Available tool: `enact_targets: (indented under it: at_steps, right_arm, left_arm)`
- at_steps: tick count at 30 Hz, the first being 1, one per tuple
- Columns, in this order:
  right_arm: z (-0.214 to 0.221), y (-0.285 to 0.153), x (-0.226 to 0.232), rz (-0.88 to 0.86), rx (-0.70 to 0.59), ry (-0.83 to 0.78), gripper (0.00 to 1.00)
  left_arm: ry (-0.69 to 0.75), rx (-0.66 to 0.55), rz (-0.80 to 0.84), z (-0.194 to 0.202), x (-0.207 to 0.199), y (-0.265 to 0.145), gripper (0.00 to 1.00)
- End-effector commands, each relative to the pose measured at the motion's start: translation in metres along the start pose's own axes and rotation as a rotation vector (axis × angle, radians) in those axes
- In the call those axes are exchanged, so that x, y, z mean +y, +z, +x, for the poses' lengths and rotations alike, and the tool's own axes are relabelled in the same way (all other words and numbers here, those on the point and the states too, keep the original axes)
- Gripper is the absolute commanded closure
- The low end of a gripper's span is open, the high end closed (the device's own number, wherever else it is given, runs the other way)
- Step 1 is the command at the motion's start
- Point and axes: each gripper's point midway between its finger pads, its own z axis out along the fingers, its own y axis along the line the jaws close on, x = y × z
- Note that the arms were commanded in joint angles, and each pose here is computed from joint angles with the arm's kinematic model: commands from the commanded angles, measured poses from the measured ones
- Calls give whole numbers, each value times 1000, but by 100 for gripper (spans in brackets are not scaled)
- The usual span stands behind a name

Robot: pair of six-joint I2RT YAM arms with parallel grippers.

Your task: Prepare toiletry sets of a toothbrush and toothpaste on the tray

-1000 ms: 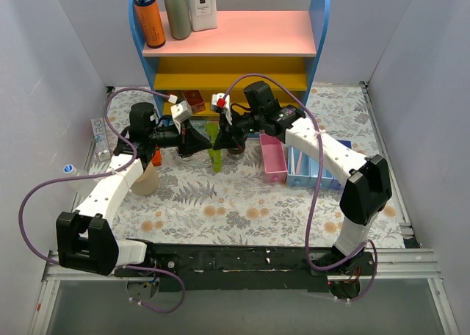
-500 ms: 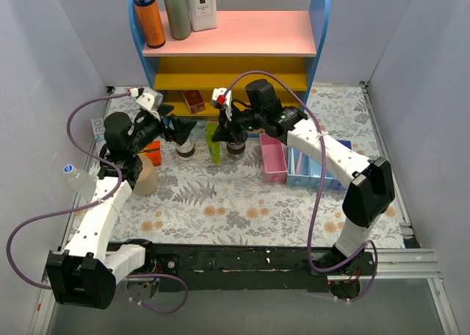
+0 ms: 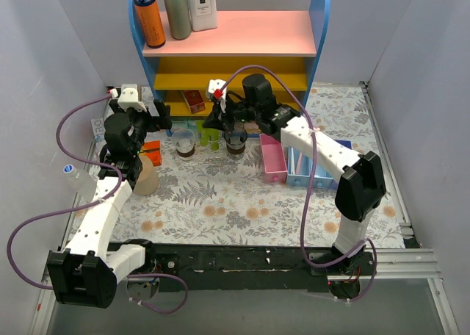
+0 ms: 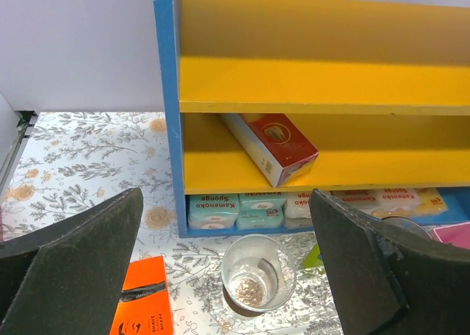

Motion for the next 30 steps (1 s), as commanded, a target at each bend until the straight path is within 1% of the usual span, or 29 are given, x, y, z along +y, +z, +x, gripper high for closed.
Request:
enact_targets:
  at_steps: [1, 8, 15, 30]
  right_arm:
    - [-35, 13, -18, 9, -98, -110, 99]
    - [-26, 30, -35, 19, -77, -132, 99]
    - [-15, 36, -47, 50, -36, -149, 99]
    - [5, 45, -52, 46, 12, -143, 99]
  left_arm:
    - [17, 1, -53, 2, 10, -2, 2]
    - [43, 6, -74, 3, 14, -2, 2]
    - [49, 17, -74, 6, 15, 0, 2]
    - [51, 34, -55, 11, 11, 2, 2]
